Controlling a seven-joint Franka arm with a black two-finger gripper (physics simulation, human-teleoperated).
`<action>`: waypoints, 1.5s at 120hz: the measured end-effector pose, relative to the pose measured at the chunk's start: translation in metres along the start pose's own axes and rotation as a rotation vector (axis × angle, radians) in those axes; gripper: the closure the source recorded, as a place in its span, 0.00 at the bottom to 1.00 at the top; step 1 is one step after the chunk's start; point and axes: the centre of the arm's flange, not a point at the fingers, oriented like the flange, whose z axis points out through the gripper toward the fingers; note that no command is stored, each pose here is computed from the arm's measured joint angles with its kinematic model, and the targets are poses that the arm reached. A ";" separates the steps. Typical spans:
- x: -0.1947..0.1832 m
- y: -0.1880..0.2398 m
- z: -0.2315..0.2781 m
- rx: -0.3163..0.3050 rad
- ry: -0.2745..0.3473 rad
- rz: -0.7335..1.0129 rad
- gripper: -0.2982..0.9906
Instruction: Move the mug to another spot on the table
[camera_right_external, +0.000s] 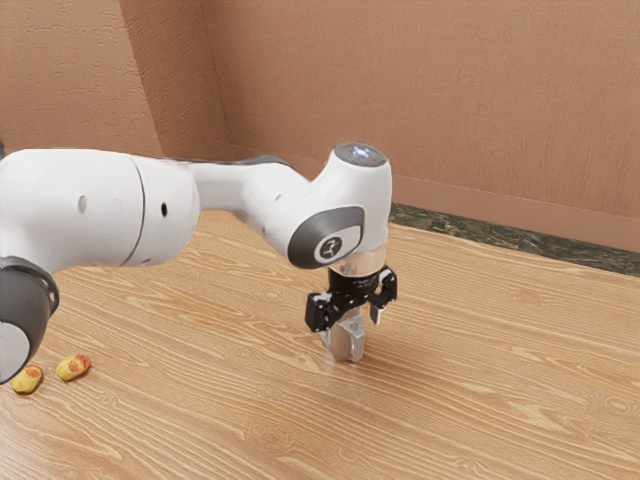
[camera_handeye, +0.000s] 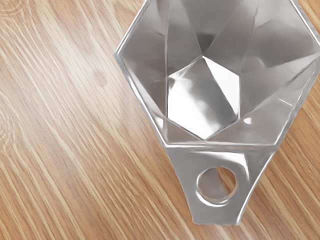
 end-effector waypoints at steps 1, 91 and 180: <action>0.000 0.000 0.001 0.001 0.004 0.000 0.23; -0.008 0.014 0.049 -0.040 0.128 -0.022 0.37; 0.001 0.017 0.050 -0.075 0.142 -0.062 0.56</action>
